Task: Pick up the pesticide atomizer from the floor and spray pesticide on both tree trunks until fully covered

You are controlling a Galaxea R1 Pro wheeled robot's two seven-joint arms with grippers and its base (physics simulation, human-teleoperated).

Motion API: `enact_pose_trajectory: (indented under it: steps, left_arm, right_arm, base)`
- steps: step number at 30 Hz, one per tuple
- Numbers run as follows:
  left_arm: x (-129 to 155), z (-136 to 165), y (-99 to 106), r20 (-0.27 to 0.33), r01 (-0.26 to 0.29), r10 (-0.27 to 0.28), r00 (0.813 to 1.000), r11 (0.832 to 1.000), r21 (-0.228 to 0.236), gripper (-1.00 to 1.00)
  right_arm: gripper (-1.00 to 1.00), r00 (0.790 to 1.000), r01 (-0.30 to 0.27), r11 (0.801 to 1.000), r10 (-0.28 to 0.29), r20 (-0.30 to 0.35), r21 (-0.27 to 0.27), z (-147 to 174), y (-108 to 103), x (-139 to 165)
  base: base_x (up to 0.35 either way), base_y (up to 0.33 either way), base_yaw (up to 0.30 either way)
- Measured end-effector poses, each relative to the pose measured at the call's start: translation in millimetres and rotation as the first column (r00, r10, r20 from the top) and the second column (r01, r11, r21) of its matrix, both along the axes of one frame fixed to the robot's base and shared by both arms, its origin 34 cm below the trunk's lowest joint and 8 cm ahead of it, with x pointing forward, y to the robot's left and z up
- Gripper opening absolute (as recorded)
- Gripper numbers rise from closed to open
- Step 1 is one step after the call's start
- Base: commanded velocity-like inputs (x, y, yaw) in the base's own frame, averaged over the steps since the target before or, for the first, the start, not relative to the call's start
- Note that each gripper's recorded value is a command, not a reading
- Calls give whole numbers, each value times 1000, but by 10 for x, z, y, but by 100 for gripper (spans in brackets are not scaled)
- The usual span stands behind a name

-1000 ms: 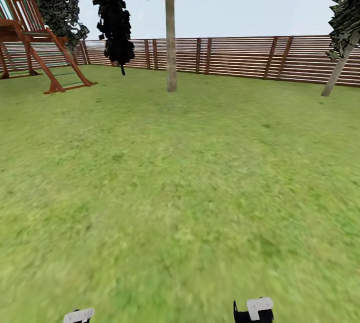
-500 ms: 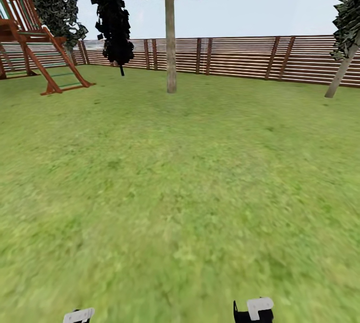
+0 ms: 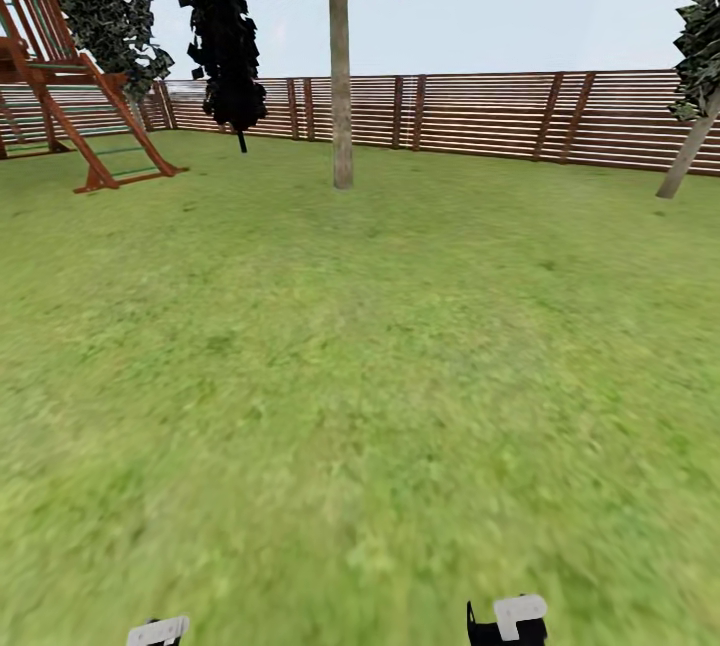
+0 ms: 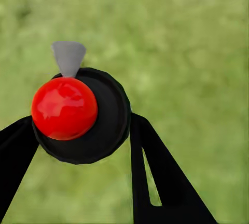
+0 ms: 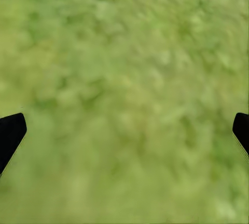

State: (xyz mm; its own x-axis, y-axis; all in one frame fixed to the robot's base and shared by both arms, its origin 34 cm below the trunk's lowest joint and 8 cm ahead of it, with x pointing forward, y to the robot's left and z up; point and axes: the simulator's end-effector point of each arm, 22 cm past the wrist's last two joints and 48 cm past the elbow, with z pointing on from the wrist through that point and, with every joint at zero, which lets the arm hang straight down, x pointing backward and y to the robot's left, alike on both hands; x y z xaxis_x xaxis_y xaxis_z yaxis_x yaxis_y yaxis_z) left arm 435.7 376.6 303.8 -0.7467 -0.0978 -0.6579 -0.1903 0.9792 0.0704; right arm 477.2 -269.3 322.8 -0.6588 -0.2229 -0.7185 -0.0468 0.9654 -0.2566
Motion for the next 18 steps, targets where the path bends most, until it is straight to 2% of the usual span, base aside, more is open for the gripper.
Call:
enact_pose_trajectory:
  steps: [18]
  left_arm:
    - [-1,0,3,0,0,0,1000,1000,0,-100]
  right_arm:
    - [100,1000,0,1000,0,0,0,0,0,0]
  base:
    - [338,0,0]
